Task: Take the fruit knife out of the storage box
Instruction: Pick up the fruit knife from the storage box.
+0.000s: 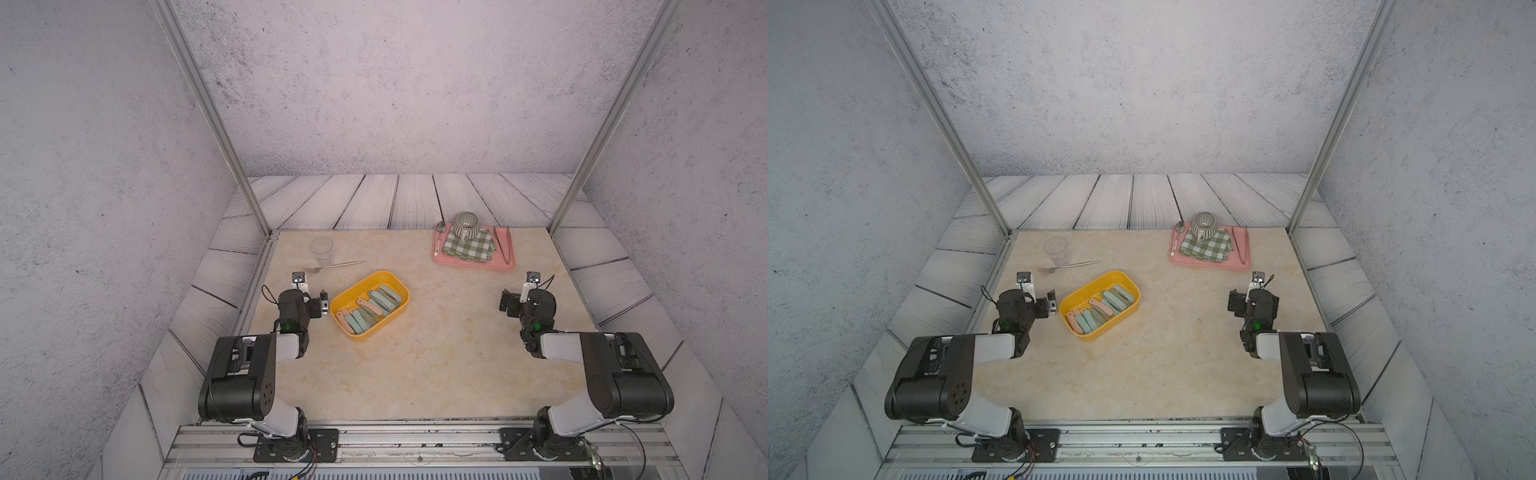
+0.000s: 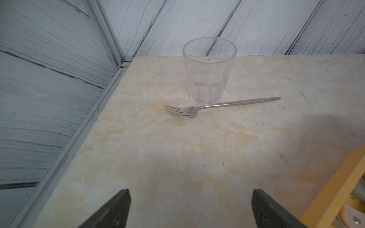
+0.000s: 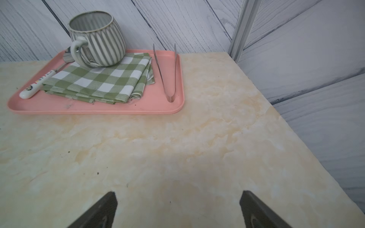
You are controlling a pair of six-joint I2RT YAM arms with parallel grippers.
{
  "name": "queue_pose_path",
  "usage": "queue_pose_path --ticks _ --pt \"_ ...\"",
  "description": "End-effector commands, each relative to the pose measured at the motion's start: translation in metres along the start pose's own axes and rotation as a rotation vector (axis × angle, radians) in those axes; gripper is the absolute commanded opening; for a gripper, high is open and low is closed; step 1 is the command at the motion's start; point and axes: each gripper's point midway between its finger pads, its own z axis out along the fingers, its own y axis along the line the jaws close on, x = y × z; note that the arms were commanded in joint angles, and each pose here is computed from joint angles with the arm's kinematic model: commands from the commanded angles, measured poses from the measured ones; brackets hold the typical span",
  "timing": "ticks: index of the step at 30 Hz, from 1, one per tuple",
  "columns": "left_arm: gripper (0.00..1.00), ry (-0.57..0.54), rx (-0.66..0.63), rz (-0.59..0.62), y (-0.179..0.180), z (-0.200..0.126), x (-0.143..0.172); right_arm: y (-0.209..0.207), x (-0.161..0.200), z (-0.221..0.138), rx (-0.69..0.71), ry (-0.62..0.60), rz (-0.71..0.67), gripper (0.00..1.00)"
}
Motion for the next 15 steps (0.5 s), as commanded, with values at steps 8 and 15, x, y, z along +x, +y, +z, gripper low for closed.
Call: queue_pose_path --ticks 8,15 --pt "0.99 -0.009 0.003 0.002 0.0006 0.0022 -0.0065 0.0025 -0.0032 0.0016 -0.010 -0.004 -0.003 0.99" --pt "0.99 -0.008 0.004 0.001 0.0004 0.0025 -0.0064 0.0026 -0.0030 0.0015 -0.010 -0.004 -0.003 0.99"
